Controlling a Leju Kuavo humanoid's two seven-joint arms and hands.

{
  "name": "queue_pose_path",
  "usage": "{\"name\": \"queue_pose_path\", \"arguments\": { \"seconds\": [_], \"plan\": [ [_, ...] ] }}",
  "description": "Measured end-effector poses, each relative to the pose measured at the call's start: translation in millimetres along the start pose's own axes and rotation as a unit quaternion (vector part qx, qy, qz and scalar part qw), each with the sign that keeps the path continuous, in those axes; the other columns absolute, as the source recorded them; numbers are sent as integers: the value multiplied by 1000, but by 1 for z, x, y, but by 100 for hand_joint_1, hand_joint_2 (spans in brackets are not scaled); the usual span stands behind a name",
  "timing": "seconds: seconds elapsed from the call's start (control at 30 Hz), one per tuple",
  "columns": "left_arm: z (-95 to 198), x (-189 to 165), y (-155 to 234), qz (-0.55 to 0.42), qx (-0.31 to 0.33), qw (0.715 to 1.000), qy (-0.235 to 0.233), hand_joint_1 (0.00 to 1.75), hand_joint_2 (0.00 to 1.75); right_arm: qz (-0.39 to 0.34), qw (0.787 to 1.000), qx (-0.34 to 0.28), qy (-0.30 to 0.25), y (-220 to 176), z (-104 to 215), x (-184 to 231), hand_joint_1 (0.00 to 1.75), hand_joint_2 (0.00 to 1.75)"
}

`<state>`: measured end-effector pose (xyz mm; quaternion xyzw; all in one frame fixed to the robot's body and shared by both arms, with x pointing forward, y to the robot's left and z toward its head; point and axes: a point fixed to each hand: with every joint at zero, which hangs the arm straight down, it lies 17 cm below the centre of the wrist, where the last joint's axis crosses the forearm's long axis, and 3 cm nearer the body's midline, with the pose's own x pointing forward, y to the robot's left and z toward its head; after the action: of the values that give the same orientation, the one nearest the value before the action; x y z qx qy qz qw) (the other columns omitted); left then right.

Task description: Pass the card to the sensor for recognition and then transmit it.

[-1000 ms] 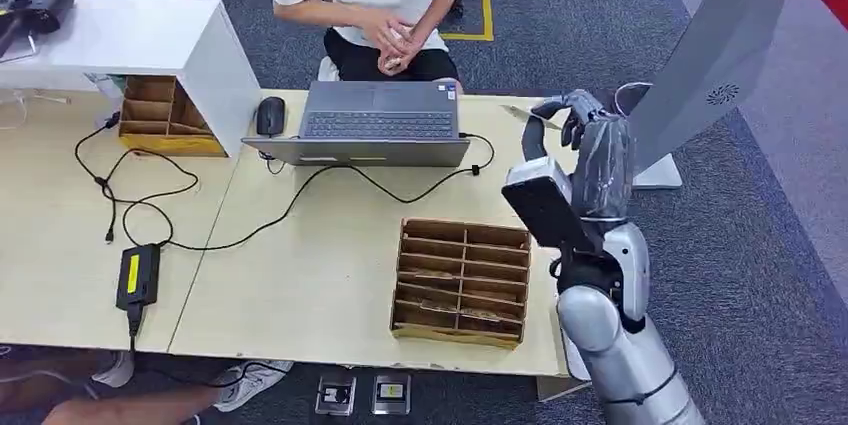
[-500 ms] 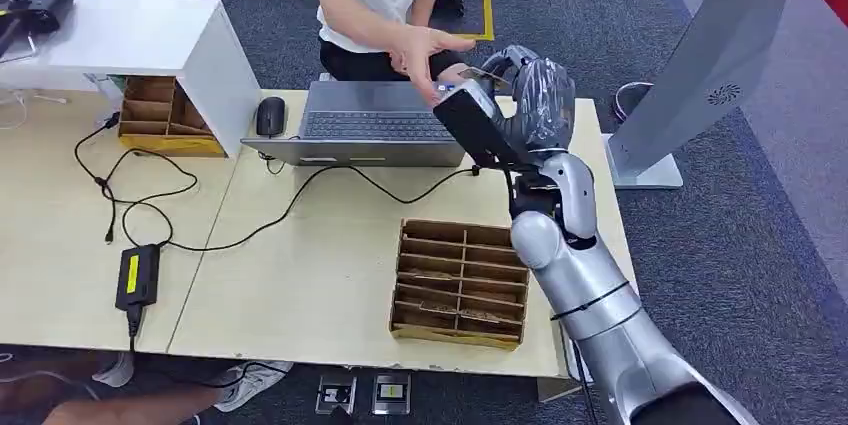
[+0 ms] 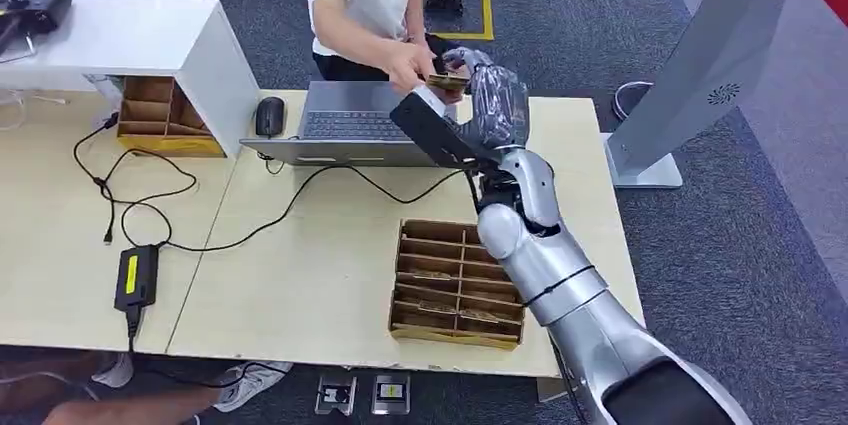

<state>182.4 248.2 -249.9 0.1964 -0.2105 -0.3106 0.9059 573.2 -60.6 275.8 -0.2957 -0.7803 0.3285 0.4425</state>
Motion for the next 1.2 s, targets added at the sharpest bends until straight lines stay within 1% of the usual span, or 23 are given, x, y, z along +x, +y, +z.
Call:
{"name": "queue_pose_path", "arguments": {
  "seconds": [0.17, 0.27, 0.4, 0.67, 0.8, 0.9, 1.0, 1.1, 1.2],
  "plan": [
    [2, -9, -2, 6, 3, 1000, 4, 0, 0, -12, 1000, 4, -4, 6, 2, 7, 0, 0],
    [4, -17, -6, 9, 3, 1000, 9, 0, 0, -27, 1000, 6, -3, 13, 15, 11, 0, 0],
    [6, -24, -9, 13, 4, 1000, 12, 0, 0, -51, 999, -6, -6, 11, 31, 17, 0, 0],
    [9, -39, -14, 26, 5, 999, 21, 0, 0, -140, 989, -37, -11, 2, 91, 25, 0, 0],
    [10, -44, -15, 29, 3, 999, 26, 0, 0, -223, 974, -30, -17, 1, 127, 35, 0, 0],
    [10, -45, -14, 31, 4, 999, 28, 0, 0, -285, 958, -15, -27, -1, 150, 47, 0, 0],
    [10, -46, -14, 34, 4, 999, 29, 0, 0, -331, 943, -7, -33, -7, 167, 57, 0, 0],
    [9, -48, -13, 40, 3, 999, 33, 0, 0, -402, 915, -3, -34, -16, 181, 68, 0, 0],
    [9, -49, -12, 42, 4, 998, 35, 0, 0, -425, 905, -5, -37, -25, 188, 72, 0, 0]
  ]
}}
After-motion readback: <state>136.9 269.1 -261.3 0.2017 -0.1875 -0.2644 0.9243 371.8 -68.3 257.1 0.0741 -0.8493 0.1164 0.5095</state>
